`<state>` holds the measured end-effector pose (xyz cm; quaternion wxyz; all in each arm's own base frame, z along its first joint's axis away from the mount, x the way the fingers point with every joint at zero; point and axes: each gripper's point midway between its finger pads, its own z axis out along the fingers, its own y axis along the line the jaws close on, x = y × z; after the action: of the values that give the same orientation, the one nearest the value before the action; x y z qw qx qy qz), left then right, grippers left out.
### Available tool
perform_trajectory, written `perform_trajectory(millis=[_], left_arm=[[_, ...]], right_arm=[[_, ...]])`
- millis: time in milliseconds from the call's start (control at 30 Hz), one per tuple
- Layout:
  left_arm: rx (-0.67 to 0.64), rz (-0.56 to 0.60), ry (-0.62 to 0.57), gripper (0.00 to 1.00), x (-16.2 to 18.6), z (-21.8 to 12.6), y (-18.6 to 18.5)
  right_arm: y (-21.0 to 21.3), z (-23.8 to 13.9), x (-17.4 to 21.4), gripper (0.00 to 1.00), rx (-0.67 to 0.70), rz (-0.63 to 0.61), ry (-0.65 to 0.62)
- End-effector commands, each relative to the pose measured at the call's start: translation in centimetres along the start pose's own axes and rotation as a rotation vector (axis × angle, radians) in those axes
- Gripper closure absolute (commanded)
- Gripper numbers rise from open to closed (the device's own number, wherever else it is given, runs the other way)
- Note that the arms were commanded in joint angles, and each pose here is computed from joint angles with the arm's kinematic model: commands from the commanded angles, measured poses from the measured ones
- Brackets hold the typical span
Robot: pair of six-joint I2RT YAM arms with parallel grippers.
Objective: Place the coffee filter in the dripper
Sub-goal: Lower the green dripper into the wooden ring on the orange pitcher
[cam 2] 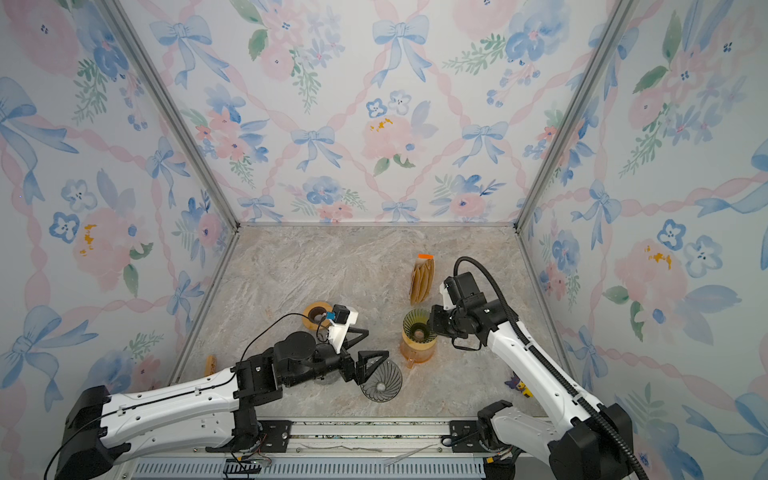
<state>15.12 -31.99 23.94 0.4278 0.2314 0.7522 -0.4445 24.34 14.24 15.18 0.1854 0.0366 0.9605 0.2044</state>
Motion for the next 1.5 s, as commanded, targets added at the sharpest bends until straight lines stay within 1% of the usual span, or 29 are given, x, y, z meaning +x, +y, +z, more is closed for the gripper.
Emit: perform_trajectory(millis=[0, 133, 200, 400, 600, 1067, 1467], left_arm=[[0.003, 0.024, -0.017, 0.02, -0.32, -0.39, -0.23], [0.003, 0.023, -0.017, 0.02, -0.33, -0.42, -0.2], [0.002, 0.023, -0.018, 0.02, -0.3, -0.49, -0.16], [0.002, 0.022, -0.022, 0.02, -0.38, -0.57, -0.15], [0.0, 0.023, -0.017, 0.02, -0.22, -0.47, -0.08], [0.002, 0.023, -0.015, 0.02, -0.12, -0.33, -0.08], [-0.003, 0.024, -0.015, 0.02, -0.14, -0.31, -0.02]], right_arm=[[0.08, -0.94, -0.29, 0.74, 0.01, -0.006, 0.0], [-0.1, -1.04, -0.6, 0.74, 0.033, -0.021, 0.003], [-0.08, -0.97, -0.73, 0.76, 0.035, -0.025, 0.004], [-0.19, -0.64, -0.9, 0.81, 0.036, -0.016, 0.004], [-0.6, -0.63, -0.91, 0.83, 0.04, -0.003, -0.001], [-0.76, -0.36, -0.68, 0.83, 0.02, 0.013, 0.005], [-0.57, -0.67, -0.93, 0.78, 0.016, 0.008, -0.004]])
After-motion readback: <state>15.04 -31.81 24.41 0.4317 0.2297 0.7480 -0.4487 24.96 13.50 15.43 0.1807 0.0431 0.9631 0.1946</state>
